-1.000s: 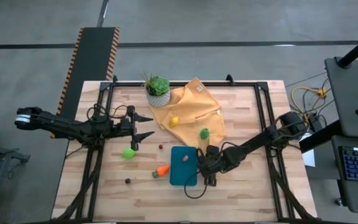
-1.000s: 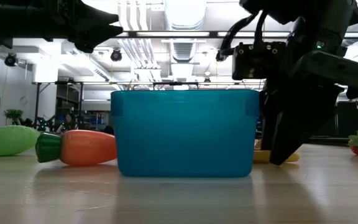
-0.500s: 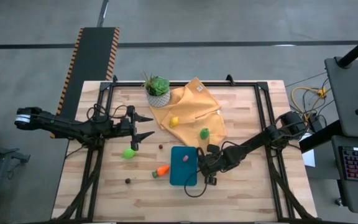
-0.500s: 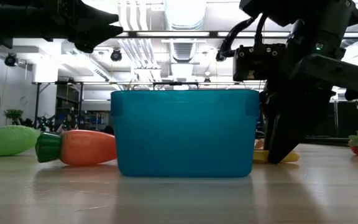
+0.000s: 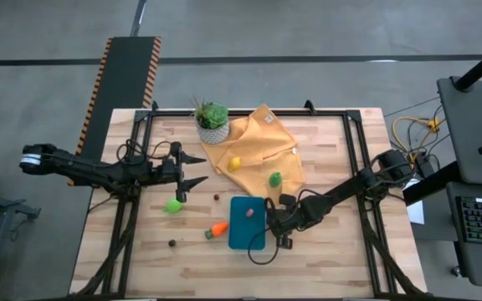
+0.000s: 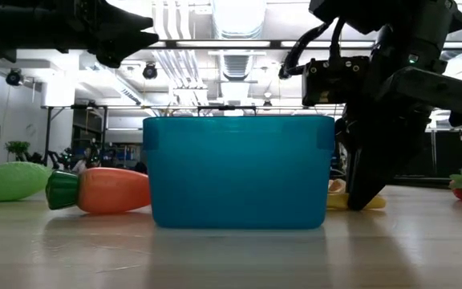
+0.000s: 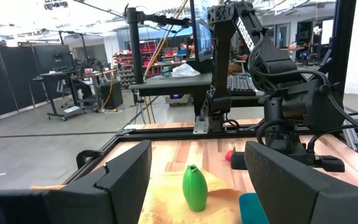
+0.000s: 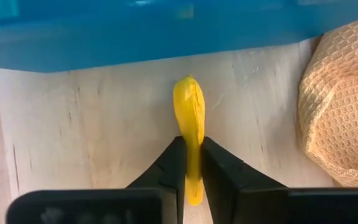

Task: Pick and placing Produce into tupperware
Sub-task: Put the corn into the bin, then put the strawberry into the bin

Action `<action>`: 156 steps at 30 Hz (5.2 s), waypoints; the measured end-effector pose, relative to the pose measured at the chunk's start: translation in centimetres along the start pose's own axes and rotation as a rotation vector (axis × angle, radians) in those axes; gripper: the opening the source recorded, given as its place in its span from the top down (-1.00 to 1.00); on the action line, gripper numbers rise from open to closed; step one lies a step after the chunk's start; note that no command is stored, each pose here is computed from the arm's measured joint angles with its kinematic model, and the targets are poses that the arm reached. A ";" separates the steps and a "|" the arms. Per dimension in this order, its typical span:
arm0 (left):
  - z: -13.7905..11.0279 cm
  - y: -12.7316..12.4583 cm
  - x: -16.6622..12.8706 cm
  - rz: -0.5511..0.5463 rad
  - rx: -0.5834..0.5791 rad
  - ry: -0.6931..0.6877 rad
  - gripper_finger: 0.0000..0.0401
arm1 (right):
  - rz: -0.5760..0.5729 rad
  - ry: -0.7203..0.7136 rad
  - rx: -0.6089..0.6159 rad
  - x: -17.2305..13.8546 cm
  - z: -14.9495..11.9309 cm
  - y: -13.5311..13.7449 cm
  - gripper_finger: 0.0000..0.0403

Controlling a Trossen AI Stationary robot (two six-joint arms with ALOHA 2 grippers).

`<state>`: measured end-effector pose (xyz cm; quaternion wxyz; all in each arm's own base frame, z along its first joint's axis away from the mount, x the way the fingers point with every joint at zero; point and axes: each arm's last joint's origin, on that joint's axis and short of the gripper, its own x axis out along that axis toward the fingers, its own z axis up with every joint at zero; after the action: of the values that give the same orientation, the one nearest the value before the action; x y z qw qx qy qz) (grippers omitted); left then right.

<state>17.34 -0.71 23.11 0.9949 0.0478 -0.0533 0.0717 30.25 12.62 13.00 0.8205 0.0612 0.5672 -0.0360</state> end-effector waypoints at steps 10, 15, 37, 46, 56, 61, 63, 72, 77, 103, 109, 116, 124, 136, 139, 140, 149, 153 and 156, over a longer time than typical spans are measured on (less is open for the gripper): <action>0.3 0.0 0.0 0.003 -0.005 -0.024 -0.22 | 0.007 0.060 -0.007 -0.5 0.1 0.1 0.91; 0.2 0.0 0.0 0.003 -0.005 -0.022 -0.22 | -0.030 0.139 -0.019 -1.2 0.0 0.1 0.91; 0.2 0.0 0.0 0.003 -0.004 -0.020 -0.22 | -0.052 0.131 -0.099 -3.9 2.6 1.0 0.91; 0.2 0.0 0.0 0.002 -0.004 -0.020 -0.22 | -0.109 0.142 -0.162 -5.9 3.8 1.1 0.91; 0.2 0.0 0.0 0.002 -0.004 -0.020 -0.22 | -0.185 0.077 -0.240 -7.6 5.4 1.2 0.91; 0.2 0.0 0.0 0.003 -0.005 -0.020 -0.22 | -0.224 0.048 -0.241 -7.7 5.9 0.6 0.91; 0.2 0.0 0.0 0.002 -0.005 -0.020 -0.22 | -0.219 0.013 -0.246 -7.6 6.5 0.4 0.91; 0.2 0.0 0.0 0.002 -0.005 -0.020 -0.22 | -0.188 -0.123 -0.272 -7.3 8.7 -0.8 0.91; 0.2 0.0 0.0 0.002 -0.005 -0.019 -0.22 | -0.110 -0.191 -0.253 -6.7 9.9 -1.6 0.91; 0.1 0.0 0.0 0.001 -0.003 -0.011 -0.22 | -0.103 -0.061 -0.234 -1.2 10.2 -3.6 0.91; 0.1 0.0 0.0 0.001 -0.003 -0.011 -0.22 | -0.110 -0.063 -0.229 -1.2 10.2 -3.8 0.91; 0.1 0.0 0.0 0.001 -0.003 -0.011 -0.22 | -0.112 -0.064 -0.226 -1.2 10.3 -3.9 0.91; 0.1 0.0 0.0 0.001 -0.003 -0.011 -0.22 | -0.112 -0.064 -0.219 -1.3 10.3 -3.9 0.78; 0.1 0.0 0.0 0.001 -0.003 -0.010 -0.22 | -0.112 -0.065 -0.212 -1.3 10.3 -3.9 0.56; 0.1 0.0 0.0 0.001 -0.003 -0.011 -0.22 | -0.112 -0.065 -0.217 -1.3 10.3 -3.9 0.56; 0.1 0.0 0.0 0.001 -0.003 -0.011 -0.22 | -0.113 -0.064 -0.226 -1.3 10.3 -3.9 0.57; 0.1 0.0 0.0 0.001 -0.003 -0.011 -0.22 | -0.096 -0.154 -0.268 -3.3 12.4 -3.3 0.63; 0.1 0.0 0.0 0.001 -0.003 -0.011 -0.22 | -0.088 -0.225 -0.304 -5.4 13.3 -3.1 0.64; 0.1 0.0 0.0 0.001 -0.003 -0.012 -0.22 | -0.086 -0.264 -0.320 -7.3 13.3 -3.3 0.63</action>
<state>17.33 -0.70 23.20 0.9945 0.0467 -0.0592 0.0720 39.54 7.41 24.24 0.8846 -0.0991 0.4555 0.0118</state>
